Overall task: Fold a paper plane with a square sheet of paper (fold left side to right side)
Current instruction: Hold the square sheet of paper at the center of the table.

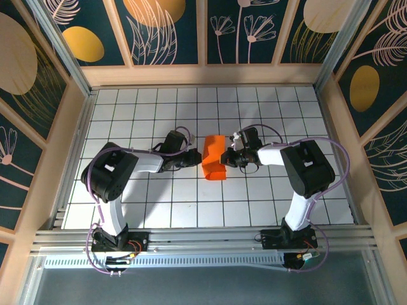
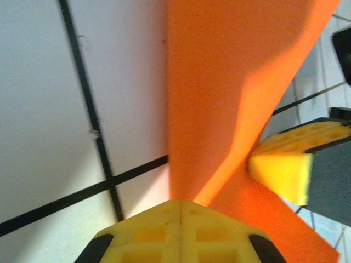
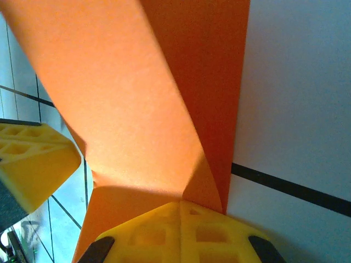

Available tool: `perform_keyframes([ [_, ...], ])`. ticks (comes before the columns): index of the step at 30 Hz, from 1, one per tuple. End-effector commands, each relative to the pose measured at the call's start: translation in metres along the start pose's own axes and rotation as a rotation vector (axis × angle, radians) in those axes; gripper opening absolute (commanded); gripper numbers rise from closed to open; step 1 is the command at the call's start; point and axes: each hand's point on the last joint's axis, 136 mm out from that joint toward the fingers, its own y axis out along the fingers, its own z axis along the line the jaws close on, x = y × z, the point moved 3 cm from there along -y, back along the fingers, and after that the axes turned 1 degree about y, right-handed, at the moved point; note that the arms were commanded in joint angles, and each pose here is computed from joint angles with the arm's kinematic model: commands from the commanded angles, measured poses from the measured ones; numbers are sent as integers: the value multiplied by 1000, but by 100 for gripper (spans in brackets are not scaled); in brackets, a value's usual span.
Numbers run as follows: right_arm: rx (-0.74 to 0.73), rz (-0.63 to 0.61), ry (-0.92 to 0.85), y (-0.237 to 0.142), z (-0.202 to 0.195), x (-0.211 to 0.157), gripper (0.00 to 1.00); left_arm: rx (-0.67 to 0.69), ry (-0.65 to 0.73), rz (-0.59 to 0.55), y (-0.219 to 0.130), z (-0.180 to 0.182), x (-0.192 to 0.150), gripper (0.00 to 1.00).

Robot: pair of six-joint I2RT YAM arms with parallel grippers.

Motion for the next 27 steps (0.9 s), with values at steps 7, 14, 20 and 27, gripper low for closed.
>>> perform_keyframes([
  [7,-252,87,76,10,-60,-34,0,-59,64,-11,14,-35,6,0],
  [14,-251,86,76,10,-59,-33,0,-62,63,56,31,-32,-9,0],
  [20,-242,86,69,10,-56,-32,0,9,59,88,37,-14,-17,0],
  [27,-161,54,39,5,-35,-20,0,48,52,116,40,-4,-26,0],
])
